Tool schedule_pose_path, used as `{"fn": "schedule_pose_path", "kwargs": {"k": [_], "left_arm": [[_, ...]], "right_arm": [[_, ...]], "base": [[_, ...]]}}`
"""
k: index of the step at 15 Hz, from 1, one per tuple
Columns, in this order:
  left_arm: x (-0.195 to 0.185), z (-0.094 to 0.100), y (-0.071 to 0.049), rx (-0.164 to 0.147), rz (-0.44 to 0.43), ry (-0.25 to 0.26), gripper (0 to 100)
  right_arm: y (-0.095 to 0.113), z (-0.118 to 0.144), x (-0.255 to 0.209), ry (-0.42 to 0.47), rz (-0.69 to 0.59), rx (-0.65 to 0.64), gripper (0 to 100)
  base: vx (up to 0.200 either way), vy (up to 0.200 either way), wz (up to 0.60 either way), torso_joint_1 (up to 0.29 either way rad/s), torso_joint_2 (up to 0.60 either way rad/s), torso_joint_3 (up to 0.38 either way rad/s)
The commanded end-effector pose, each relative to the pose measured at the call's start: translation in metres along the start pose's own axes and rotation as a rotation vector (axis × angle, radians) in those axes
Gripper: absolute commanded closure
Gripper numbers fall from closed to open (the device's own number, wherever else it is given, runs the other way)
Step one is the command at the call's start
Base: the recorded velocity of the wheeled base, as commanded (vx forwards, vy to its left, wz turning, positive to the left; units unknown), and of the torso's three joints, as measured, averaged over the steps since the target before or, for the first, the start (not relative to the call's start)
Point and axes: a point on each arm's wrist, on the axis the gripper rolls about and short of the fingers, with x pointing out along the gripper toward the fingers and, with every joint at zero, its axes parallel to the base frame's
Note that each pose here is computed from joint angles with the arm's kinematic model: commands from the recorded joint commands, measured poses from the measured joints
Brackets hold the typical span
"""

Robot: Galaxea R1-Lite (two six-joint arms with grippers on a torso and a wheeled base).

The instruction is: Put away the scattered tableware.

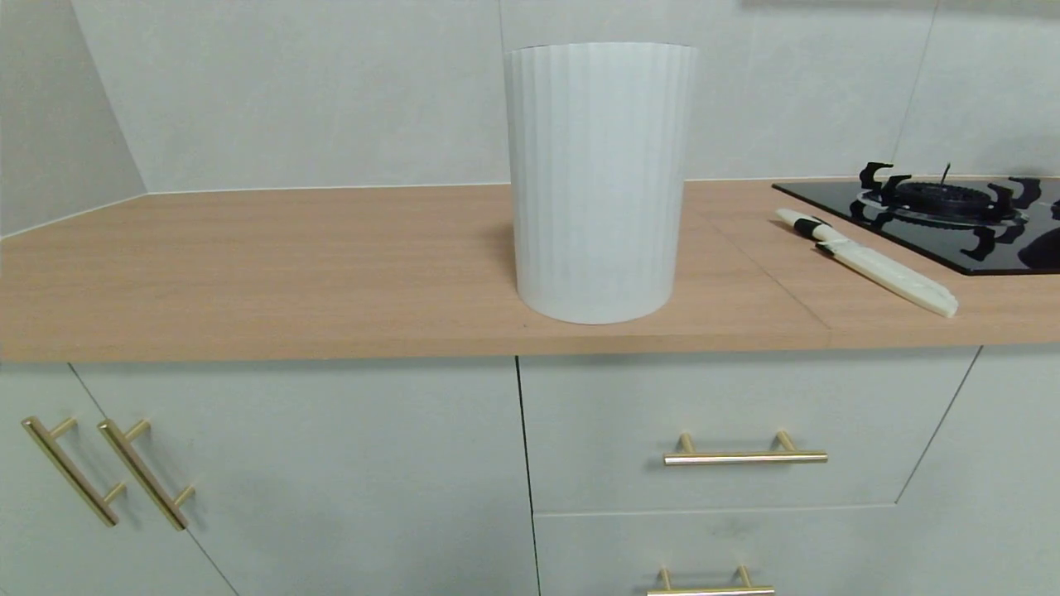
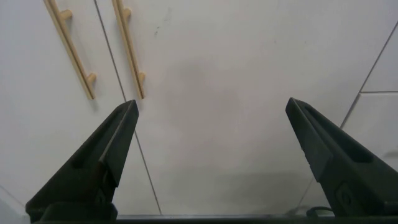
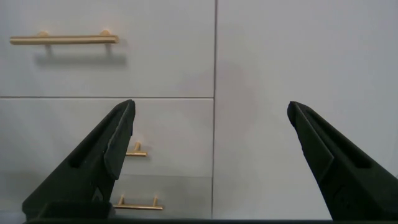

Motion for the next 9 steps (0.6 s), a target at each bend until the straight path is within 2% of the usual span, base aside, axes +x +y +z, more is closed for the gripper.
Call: {"fn": "schedule_pose_path", "kwargs": {"k": [1,9], "left_arm": [[0.0000,-0.0001,0.0000,-0.001,0.002,0.001,0],[0.0000,-0.0001,0.0000,0.001,0.002,0.001,0]], "right_arm": [[0.0000,0.0001,0.0001,0.001,0.002,-0.002,0],[0.0000,0.0001,0.0001,0.001,0.002,-0.003,0]], "base": [[0.000,0.000,0.00,0.000,0.00,0.000],[0.000,0.000,0.00,0.000,0.00,0.000]]}}
